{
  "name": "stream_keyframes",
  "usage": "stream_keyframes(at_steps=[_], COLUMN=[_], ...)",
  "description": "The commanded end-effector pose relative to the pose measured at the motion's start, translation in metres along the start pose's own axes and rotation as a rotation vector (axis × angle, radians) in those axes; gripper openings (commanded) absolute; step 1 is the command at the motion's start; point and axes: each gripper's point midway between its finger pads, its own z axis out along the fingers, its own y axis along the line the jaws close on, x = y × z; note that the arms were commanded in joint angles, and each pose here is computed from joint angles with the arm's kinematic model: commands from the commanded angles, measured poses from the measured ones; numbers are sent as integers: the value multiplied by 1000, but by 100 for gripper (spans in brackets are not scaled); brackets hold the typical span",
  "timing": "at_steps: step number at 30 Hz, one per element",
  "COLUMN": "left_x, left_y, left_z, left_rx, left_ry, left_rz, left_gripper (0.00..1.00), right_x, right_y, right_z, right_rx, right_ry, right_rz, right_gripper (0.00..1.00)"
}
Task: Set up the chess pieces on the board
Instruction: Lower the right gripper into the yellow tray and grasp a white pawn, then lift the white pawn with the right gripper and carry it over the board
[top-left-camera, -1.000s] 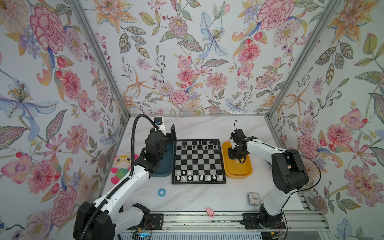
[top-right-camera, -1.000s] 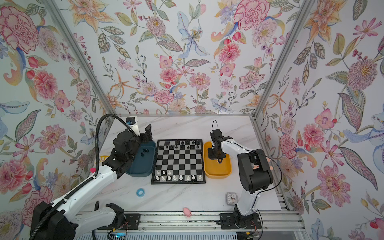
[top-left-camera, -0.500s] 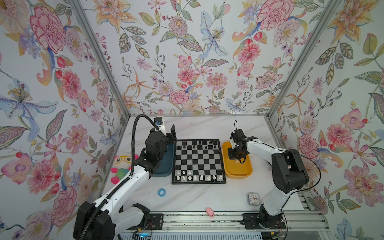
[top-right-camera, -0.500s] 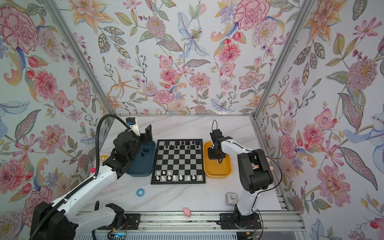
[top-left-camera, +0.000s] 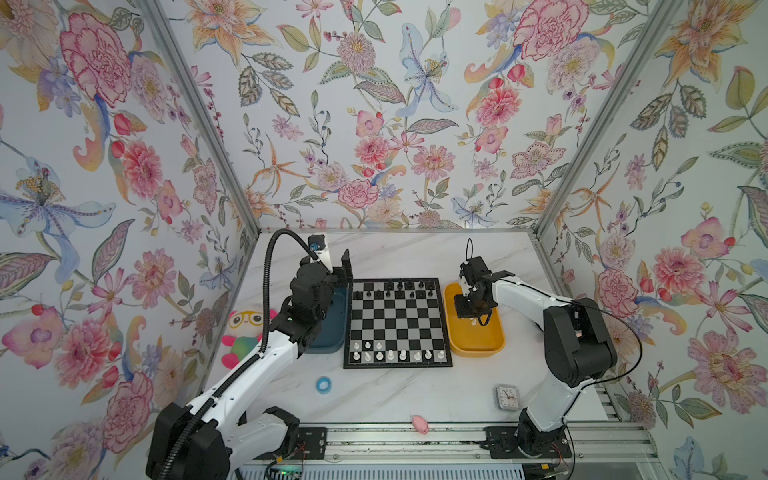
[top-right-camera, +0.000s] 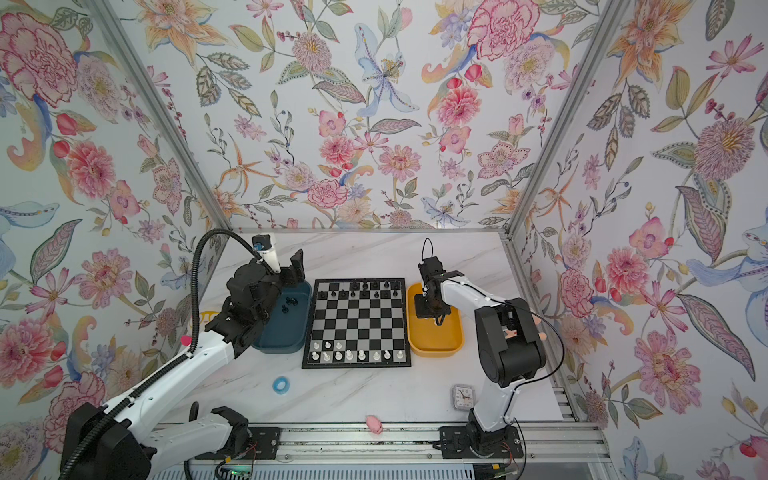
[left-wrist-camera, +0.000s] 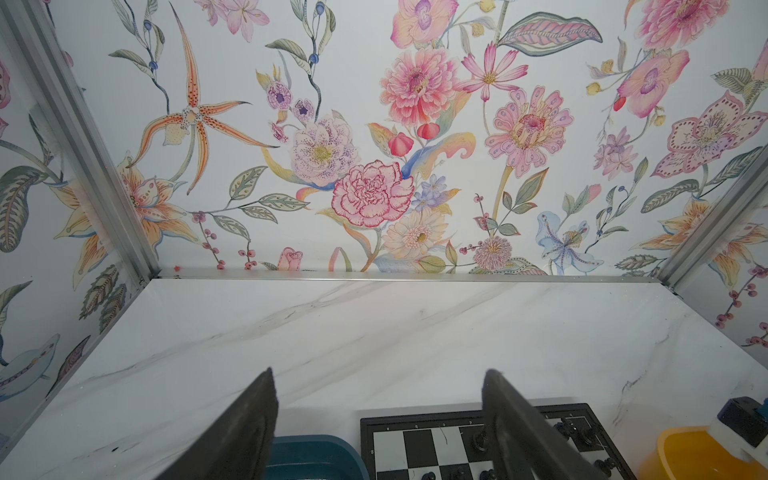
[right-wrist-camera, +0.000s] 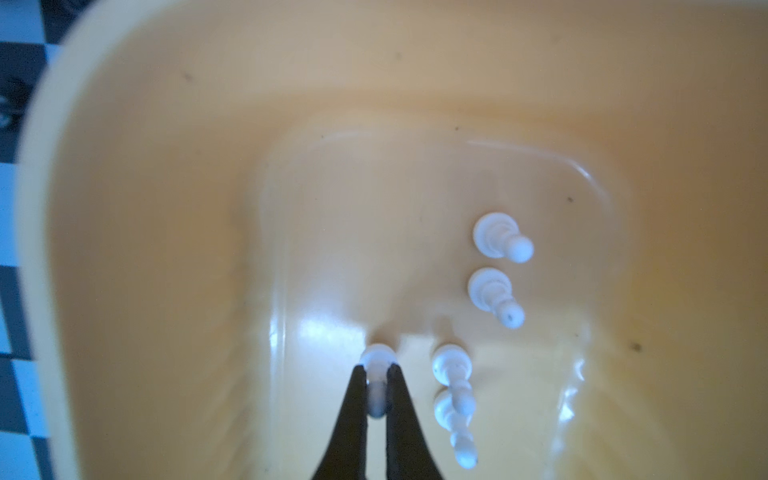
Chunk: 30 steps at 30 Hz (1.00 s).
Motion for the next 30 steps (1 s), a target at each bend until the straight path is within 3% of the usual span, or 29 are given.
stream_keyframes(at_steps=[1,8,14,22,30], left_x=[3,7,12,14,15], left_y=[6,13,19,27,34], left_z=[1,-4,-9,-21,-37], left_rx=[-11,-21,-31,-32,-36], left_ry=[-5,-5,-5,-28,-49], left_rz=[-6,2,3,-2,-9], left_gripper=[79,79,79,80,80], right_x=[-6,-17,-19,19,46], right_y=[2,19,79,179,222], right_z=[-23,-69,-100,-83,-65], right_rx=[25,40,-27,-149,-184], right_ry=[-24,-88,-126,-37,13], right_rz=[-20,-52,-155,-332,-406], right_gripper=[3,3,4,2,1])
